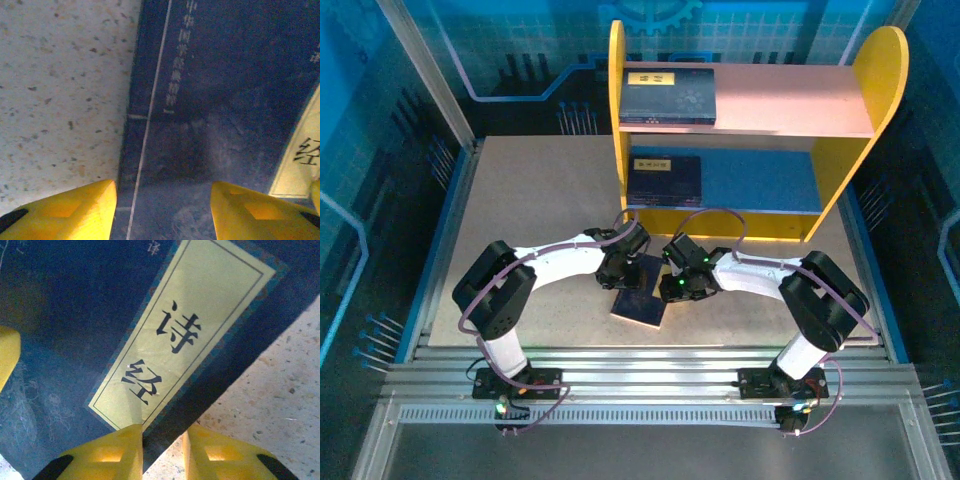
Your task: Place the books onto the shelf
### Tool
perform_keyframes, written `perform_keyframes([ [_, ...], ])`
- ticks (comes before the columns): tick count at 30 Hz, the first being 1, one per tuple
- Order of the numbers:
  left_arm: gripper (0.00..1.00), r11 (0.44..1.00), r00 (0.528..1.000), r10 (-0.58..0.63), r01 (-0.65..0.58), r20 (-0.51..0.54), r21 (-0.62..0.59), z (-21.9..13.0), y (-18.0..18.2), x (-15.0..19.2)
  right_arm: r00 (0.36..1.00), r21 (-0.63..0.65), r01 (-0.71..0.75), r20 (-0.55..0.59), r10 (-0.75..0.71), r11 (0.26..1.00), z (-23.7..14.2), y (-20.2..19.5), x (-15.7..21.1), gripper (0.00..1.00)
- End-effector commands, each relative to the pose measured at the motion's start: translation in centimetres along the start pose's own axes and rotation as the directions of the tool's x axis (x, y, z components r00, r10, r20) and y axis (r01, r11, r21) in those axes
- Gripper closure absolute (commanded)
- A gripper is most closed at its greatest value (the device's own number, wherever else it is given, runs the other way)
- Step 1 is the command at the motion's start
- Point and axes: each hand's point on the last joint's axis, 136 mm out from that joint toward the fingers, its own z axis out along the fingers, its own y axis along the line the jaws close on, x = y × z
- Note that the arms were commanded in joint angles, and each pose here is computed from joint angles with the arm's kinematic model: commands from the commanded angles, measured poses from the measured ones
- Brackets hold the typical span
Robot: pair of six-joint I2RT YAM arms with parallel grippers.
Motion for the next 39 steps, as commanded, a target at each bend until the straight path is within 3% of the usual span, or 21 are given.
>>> perform_keyframes([
  [1,0.46,0.995,0.999,0.006,-0.010,-0.041,-0.095,0.9,2.3,1.5,0.996,0.081,-0.007,-0.092,0.014,0.997,1.8,-2.5,2.9,0.75],
  [9,0.46,0.999,0.998,0.006,-0.009,-0.065,-0.050,1.8,1.6,1.8,0.995,0.088,-0.013,-0.096,0.021,0.996,2.5,-3.5,3.9,0.79],
  [13,0.48,0.984,0.996,0.024,-0.010,-0.081,0.175,1.6,-2.1,2.4,0.994,0.068,-0.013,-0.105,0.021,0.998,2.9,-3.2,4.1,0.79],
  [16,0.49,0.932,0.998,0.040,-0.020,-0.047,0.361,-0.2,-5.1,2.2,0.994,0.053,-0.017,-0.110,0.023,0.998,3.3,-3.0,4.1,0.79],
  [19,0.49,0.891,0.999,0.048,-0.043,-0.001,0.452,-2.4,-6.7,1.6,0.993,0.036,-0.023,-0.111,0.027,0.999,3.5,-2.7,4.1,0.79],
  [32,0.52,0.833,0.992,0.079,-0.118,0.094,0.540,-6.1,-8.1,1.1,0.993,0.024,-0.027,-0.114,0.030,0.999,3.8,-2.6,4.2,0.78],
  [34,0.53,0.850,0.993,0.075,-0.110,0.088,0.515,-5.9,-7.6,1.2,0.993,0.021,-0.027,-0.115,0.030,0.999,3.9,-2.5,4.2,0.78],
  [39,0.67,0.892,0.995,0.082,-0.095,0.049,0.442,-4.5,-6.4,1.6,0.993,0.015,-0.027,-0.111,0.028,1.000,3.8,-2.4,4.0,0.78],
])
